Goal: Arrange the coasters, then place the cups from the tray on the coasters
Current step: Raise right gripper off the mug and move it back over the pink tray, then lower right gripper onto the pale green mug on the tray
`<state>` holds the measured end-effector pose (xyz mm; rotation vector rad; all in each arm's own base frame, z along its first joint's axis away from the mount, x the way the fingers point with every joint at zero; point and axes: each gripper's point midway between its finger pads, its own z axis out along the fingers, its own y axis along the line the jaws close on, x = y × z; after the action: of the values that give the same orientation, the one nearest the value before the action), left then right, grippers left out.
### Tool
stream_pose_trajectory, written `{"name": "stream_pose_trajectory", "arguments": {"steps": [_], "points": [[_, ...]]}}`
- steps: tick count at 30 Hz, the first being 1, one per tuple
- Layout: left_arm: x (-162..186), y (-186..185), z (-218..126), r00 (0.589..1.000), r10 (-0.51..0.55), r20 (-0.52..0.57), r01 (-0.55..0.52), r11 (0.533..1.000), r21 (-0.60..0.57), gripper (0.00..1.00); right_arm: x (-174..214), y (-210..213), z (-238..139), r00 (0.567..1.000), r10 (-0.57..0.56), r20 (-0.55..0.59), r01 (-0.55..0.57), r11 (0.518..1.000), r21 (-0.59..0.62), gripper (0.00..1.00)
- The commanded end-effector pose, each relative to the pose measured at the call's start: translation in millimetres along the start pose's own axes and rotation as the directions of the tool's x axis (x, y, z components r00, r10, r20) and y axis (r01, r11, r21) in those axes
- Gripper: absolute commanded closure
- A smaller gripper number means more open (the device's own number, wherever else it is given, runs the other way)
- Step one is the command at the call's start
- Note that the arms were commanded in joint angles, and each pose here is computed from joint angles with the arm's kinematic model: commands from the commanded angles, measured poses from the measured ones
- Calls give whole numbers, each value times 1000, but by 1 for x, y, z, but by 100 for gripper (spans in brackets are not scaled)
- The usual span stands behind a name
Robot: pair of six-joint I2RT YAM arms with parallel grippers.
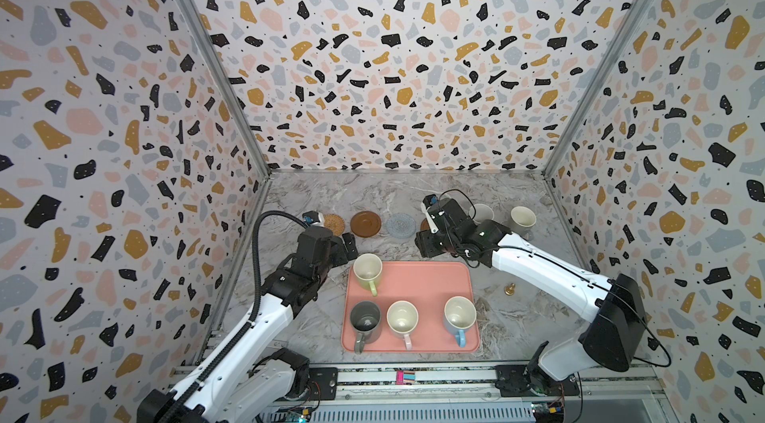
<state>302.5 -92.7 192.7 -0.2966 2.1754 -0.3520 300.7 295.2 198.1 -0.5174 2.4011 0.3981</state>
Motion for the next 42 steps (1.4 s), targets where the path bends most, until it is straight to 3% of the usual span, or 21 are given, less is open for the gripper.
{"name": "stream_pose_trajectory", "arguments": {"steps": [1, 25, 42], "points": [[-8, -5, -3, 999, -16, 35, 16, 1000, 22, 0, -7, 20, -6, 1000, 6, 1, -6, 998, -55, 36], [-3, 1, -7, 999, -33, 41, 32, 999, 13, 1, 38, 132, 23, 981, -132, -145, 93, 964, -249, 36], [0, 5, -8, 998, -53, 45, 53, 999, 7, 0, 69, 150, 50, 968, -122, -218, 69, 970, -234, 36]]}}
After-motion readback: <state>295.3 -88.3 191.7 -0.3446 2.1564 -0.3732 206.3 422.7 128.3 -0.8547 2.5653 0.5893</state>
